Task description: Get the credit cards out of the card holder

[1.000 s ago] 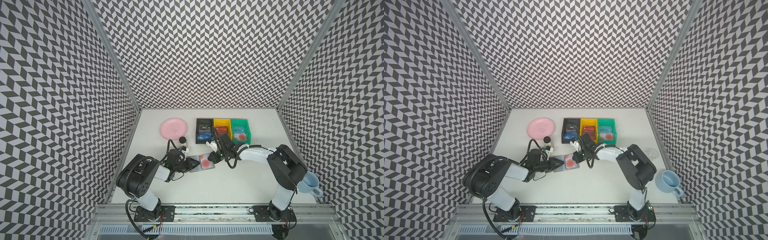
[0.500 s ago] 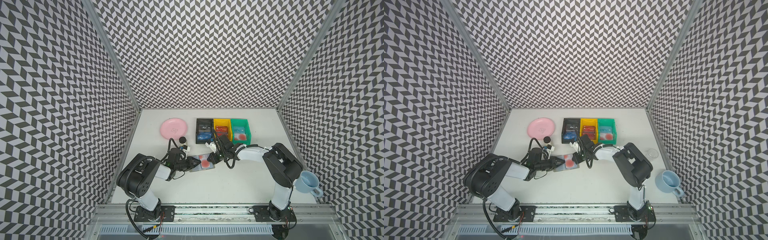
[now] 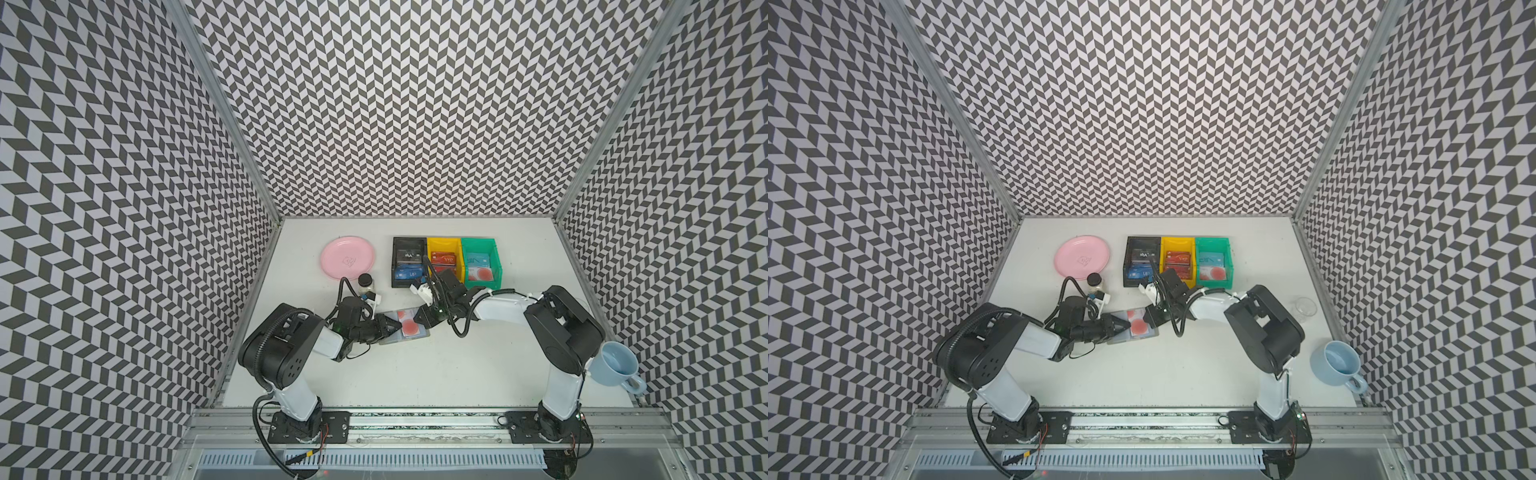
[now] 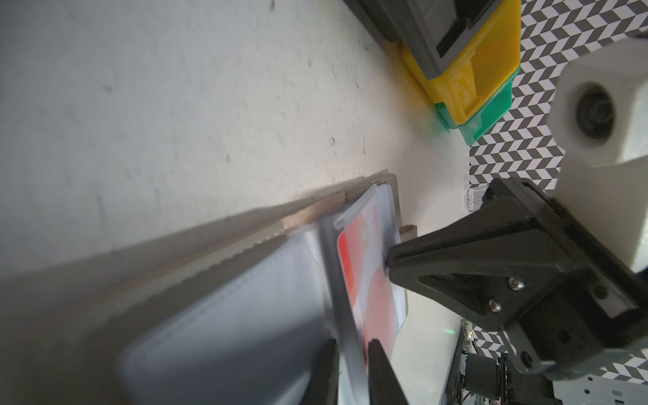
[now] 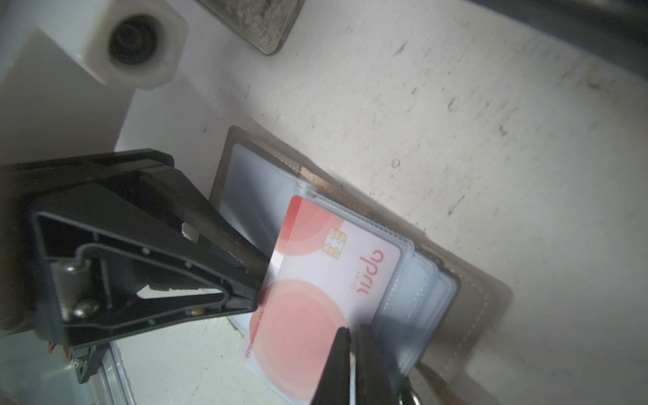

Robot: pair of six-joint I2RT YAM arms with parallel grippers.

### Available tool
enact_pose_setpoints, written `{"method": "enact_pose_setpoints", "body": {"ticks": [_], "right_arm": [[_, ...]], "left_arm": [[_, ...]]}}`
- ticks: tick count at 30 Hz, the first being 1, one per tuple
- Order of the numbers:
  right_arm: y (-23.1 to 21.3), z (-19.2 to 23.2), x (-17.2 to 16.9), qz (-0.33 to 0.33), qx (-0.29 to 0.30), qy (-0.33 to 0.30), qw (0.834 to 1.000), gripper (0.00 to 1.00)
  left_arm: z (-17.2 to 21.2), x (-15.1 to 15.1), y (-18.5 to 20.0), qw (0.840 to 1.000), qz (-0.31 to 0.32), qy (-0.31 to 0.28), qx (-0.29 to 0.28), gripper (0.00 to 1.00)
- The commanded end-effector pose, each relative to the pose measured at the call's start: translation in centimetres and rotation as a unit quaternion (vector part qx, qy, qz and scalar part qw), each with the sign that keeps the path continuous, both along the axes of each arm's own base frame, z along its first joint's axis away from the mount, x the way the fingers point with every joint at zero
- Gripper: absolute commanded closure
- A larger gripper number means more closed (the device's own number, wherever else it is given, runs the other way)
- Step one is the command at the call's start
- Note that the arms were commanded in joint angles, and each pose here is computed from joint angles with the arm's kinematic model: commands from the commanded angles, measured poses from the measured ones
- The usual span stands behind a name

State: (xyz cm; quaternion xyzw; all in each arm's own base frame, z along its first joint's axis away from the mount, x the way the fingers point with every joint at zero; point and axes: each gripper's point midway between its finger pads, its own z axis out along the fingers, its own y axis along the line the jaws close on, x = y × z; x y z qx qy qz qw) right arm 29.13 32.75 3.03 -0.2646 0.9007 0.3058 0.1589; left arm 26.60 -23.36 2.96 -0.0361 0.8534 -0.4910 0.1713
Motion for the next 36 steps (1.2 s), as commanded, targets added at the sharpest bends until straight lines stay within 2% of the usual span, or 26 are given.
{"method": "enact_pose_setpoints", "body": {"ticks": [1,36], "right_arm": [[-0.9,-2.2,-0.8,0.0,-0.028,0.022,0.999,0.92],[-2.2,-3.2,-0.7,-0.011,-0.027,0.038,0.999,0.92]], "left_arm": [[0.2,0.4,-0.4,1.0,-0.002,-0.005,-0.006,0.81],[-0.5,0.4,-0.5,1.0,-0.001,0.009,-0.008,0.94]]}}
